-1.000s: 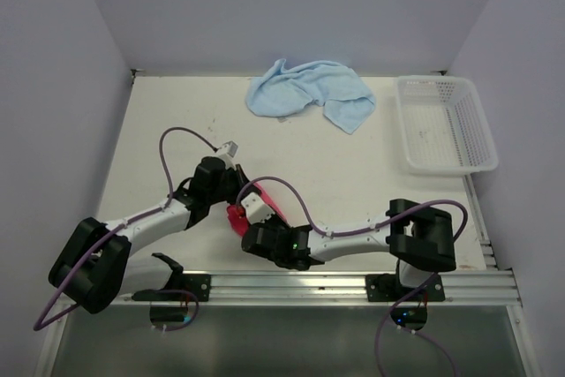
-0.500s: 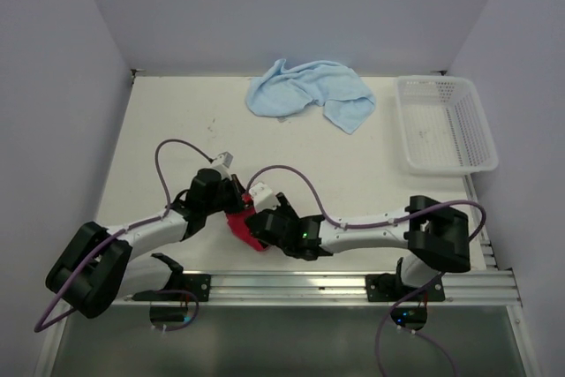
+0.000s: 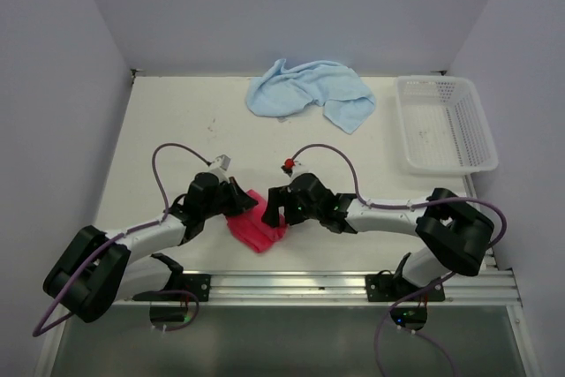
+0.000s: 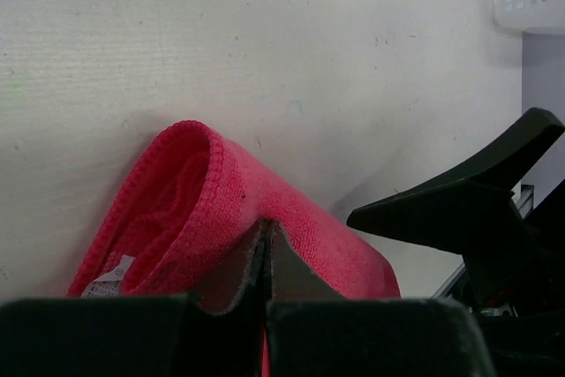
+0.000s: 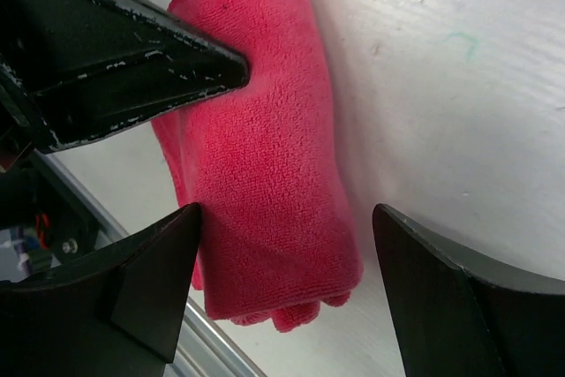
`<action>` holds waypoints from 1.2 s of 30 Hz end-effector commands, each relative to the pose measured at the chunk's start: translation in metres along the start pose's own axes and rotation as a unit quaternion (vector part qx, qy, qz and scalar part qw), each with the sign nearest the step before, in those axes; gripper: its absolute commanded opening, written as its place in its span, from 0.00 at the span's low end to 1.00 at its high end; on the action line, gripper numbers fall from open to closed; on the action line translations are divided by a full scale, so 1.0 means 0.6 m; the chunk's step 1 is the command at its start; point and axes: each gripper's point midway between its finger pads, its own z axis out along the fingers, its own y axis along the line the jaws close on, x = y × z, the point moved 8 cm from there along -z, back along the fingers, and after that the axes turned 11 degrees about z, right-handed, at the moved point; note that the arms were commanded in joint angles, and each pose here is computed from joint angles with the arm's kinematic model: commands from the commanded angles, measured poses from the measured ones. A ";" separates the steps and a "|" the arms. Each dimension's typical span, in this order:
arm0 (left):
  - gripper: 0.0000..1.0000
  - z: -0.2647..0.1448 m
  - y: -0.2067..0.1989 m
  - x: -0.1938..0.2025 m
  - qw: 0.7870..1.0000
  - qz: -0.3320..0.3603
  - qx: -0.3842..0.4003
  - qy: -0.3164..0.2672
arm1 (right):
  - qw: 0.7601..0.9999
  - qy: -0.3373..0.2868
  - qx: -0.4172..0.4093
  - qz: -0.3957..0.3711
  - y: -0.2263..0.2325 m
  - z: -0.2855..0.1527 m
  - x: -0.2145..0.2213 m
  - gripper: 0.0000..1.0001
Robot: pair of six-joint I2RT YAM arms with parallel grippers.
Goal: Roll the towels
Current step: Roll the towel
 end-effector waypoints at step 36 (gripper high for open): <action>0.00 -0.053 -0.083 -0.071 0.996 0.042 0.076 -0.035 | 0.855 -0.218 0.288 -0.373 0.056 -0.009 0.132 0.39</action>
